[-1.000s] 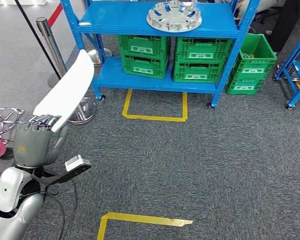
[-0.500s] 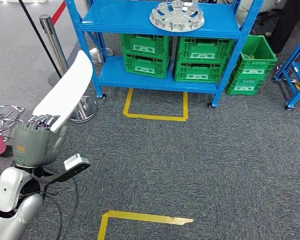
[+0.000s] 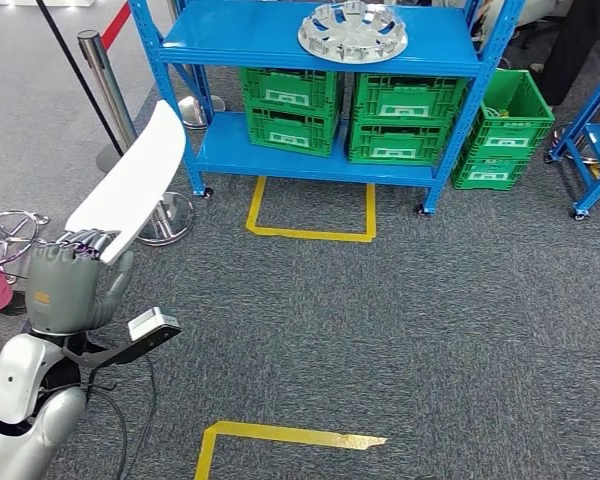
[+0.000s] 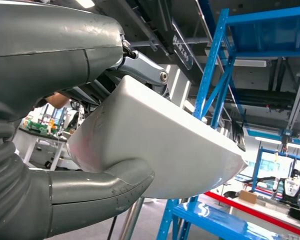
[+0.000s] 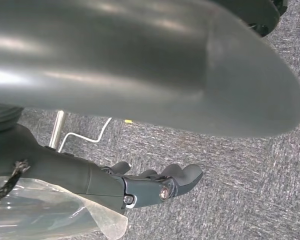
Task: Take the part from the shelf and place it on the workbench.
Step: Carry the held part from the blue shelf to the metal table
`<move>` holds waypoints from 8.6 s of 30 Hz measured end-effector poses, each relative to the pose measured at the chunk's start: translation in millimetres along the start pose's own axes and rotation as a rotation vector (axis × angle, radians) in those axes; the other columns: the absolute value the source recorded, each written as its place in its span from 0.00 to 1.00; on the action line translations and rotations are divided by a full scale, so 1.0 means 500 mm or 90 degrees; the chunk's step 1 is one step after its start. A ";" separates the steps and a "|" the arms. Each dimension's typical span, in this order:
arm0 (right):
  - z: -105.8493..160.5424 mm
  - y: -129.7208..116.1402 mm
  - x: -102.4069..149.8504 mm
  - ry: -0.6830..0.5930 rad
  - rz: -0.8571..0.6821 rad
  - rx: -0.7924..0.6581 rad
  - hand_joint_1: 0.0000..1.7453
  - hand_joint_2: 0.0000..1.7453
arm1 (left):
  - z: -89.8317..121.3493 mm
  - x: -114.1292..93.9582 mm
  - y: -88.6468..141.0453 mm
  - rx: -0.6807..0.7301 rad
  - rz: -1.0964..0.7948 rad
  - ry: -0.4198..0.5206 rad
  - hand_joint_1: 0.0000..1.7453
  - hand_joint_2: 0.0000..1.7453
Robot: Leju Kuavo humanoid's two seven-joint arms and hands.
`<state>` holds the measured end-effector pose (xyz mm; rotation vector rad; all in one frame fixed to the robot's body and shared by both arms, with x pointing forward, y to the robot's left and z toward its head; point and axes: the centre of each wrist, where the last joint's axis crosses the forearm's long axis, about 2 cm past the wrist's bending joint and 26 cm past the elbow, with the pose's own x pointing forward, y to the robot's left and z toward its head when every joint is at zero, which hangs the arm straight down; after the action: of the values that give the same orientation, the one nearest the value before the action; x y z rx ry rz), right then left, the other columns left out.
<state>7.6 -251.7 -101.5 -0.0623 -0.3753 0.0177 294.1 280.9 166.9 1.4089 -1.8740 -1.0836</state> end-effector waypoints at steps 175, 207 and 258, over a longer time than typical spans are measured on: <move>0.049 0.007 0.019 0.008 0.075 -0.009 0.00 0.00 | 0.001 -0.030 -0.002 0.002 -0.019 0.023 1.00 1.00; 0.048 0.008 0.017 0.003 0.091 -0.010 0.00 0.00 | -0.003 -0.033 -0.004 -0.004 -0.024 0.024 1.00 1.00; 0.048 0.005 0.014 0.011 0.075 -0.005 0.00 0.00 | -0.006 -0.032 -0.002 -0.004 -0.025 0.024 1.00 1.00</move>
<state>5.2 -247.6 -76.7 -0.0924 -0.3534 0.1321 301.8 295.3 168.2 1.4586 -1.8225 -1.0731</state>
